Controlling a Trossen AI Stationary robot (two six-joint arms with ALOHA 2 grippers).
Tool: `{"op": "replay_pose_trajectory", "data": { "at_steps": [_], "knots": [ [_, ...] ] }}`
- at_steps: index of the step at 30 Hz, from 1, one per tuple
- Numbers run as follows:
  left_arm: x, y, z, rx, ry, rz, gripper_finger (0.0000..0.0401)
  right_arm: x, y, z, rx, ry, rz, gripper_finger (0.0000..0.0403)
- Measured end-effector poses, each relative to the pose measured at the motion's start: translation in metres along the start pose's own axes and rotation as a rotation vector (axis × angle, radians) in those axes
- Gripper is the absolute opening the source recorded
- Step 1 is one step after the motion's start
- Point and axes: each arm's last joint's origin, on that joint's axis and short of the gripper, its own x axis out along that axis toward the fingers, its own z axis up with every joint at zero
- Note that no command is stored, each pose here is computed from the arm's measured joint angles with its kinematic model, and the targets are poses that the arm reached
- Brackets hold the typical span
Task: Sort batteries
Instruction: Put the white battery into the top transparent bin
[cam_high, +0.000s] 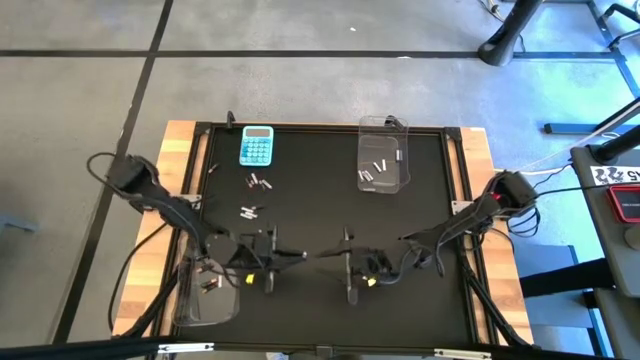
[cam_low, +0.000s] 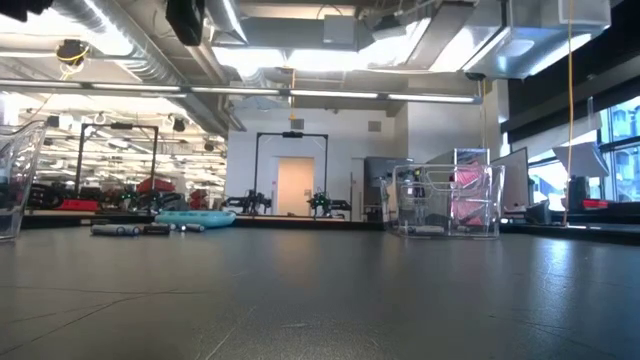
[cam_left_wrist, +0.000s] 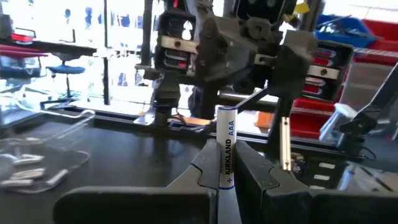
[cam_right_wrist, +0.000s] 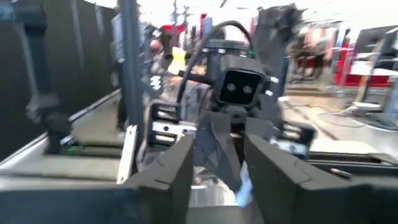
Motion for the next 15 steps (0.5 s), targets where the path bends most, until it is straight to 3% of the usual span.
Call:
{"op": "replay_pose_trajectory", "data": {
  "at_steps": [3, 7, 11, 15],
  "knots": [
    [0.003, -0.003, -0.011, -0.006, -0.009, -0.006, 0.0014, 0.009, 0.0, -0.002, 0.011, 0.088, 0.012, 0.0193],
    [0.008, -0.007, -0.014, 0.013, -0.009, -0.005, 0.0014, 0.019, -0.006, -0.005, 0.055, 0.15, -0.063, 0.022],
    [0.009, -0.008, -0.012, 0.025, -0.017, -0.008, 0.0016, 0.023, -0.014, -0.011, 0.105, 0.191, -0.033, 0.0215],
    [0.009, -0.008, -0.013, 0.027, -0.014, -0.01, 0.0016, 0.025, -0.018, -0.013, 0.148, 0.213, -0.004, 0.0182]
  ]
}}
